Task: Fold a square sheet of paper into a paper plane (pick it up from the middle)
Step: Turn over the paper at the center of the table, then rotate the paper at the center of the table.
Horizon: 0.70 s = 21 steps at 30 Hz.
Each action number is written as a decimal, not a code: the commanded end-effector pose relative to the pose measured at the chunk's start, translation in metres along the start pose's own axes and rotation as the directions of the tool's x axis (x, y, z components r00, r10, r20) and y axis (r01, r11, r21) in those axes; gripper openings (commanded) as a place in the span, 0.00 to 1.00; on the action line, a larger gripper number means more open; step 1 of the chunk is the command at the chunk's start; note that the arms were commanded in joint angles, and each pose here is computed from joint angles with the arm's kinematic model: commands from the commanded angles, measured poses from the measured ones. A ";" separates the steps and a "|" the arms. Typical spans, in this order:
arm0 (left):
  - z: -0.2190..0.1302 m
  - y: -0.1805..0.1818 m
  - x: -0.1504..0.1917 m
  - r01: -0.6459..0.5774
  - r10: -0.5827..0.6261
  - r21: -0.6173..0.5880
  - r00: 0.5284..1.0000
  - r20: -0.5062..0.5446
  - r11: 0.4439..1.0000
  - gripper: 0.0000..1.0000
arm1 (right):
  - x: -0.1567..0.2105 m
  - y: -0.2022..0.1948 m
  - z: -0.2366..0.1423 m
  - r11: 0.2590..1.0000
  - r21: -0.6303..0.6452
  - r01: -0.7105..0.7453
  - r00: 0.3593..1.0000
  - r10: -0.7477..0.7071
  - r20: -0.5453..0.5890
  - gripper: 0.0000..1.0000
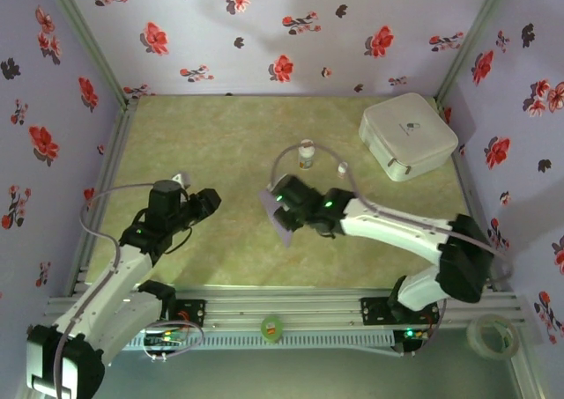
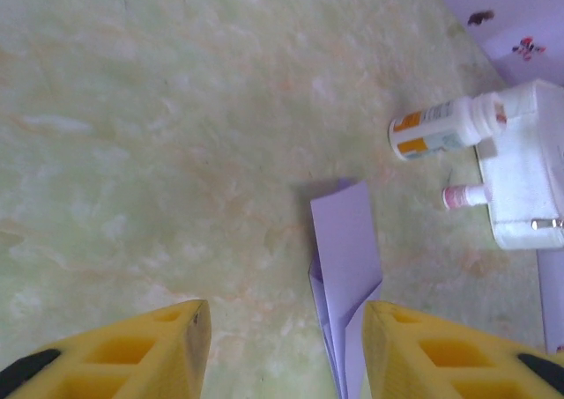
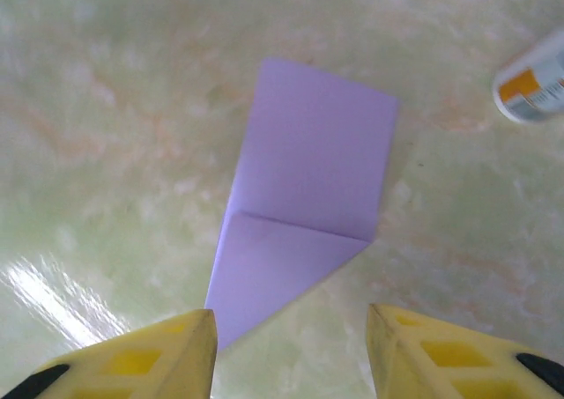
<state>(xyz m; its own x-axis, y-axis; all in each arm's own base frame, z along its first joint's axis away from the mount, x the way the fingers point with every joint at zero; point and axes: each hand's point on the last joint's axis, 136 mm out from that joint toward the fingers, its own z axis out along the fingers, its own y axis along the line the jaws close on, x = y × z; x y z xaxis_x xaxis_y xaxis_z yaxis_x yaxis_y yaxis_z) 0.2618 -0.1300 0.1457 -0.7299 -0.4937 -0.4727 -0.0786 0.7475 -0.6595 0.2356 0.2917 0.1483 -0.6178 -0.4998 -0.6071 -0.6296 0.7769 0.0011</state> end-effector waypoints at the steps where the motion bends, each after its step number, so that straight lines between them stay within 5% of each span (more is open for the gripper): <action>1: 0.007 -0.012 0.005 0.019 -0.016 0.069 0.999 -0.052 0.997 0.48 | 0.003 0.006 0.006 0.932 -0.213 -0.294 0.955 0.292 -0.040 0.45; 7: 0.028 -0.025 0.021 0.076 -0.053 0.147 0.987 -0.152 0.986 0.41 | 0.015 -0.005 0.044 0.756 -0.315 -0.573 0.819 0.530 -0.220 0.24; 21: 0.060 -0.042 0.047 0.078 -0.034 0.175 0.970 -0.243 0.982 0.24 | 0.043 0.012 0.100 0.764 -0.252 -0.594 0.793 0.503 -0.343 0.13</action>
<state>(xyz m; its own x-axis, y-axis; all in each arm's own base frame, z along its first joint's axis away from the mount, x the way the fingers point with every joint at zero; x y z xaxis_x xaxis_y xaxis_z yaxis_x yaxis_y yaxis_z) 0.2659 -0.2010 0.1073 -0.8707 -0.3999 -0.2864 -0.0452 0.6449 -0.7629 0.2424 0.3078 0.0397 -0.9710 -0.1408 -0.1930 -0.2267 0.7987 0.5574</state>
